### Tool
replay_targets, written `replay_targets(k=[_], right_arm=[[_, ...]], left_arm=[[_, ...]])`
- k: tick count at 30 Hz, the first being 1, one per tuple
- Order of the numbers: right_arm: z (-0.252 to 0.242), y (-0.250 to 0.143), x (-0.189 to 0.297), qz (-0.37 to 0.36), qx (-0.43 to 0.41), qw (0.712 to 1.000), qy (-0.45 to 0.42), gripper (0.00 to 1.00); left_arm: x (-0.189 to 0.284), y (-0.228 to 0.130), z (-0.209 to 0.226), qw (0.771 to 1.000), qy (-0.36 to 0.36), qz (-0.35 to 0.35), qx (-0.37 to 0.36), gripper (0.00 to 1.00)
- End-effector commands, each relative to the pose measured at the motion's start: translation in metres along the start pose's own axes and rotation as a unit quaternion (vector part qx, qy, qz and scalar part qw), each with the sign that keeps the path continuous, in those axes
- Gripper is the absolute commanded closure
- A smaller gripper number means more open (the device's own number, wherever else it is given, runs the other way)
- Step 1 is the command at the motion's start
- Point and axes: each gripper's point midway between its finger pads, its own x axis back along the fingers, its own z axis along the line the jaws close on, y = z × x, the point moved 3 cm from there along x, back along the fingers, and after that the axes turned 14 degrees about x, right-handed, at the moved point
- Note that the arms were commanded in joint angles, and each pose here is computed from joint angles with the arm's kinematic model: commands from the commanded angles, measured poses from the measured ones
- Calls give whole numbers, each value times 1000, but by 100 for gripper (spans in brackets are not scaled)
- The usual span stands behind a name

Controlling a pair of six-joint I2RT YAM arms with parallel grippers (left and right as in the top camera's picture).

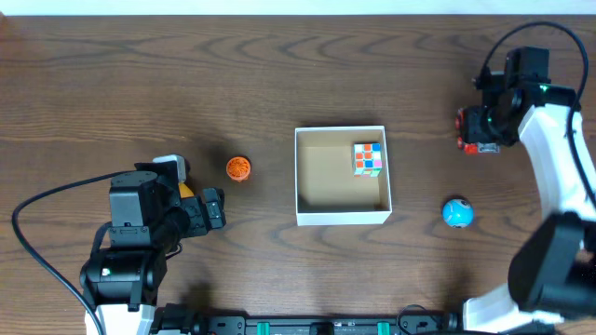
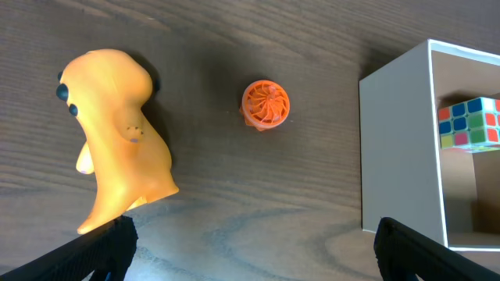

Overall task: Pack container
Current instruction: 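Grasp the red truck with the right gripper and carry toward box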

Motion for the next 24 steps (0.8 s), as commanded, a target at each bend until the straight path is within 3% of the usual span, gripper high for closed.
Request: replay_targets(k=[1, 9, 13, 24], right_arm=[[30, 12, 34, -41, -20, 999, 7, 82], [129, 31, 93, -118, -44, 990, 66, 91], [177, 30, 100, -117, -47, 987, 102, 99], [253, 17, 90, -99, -17, 991, 90, 99]], left_arm=[[5, 6, -6, 1000, -9, -9, 1, 2], [6, 6, -6, 1000, -9, -9, 1, 2], [6, 6, -6, 1000, -9, -9, 1, 2], [5, 6, -6, 1000, -9, -9, 1, 2]])
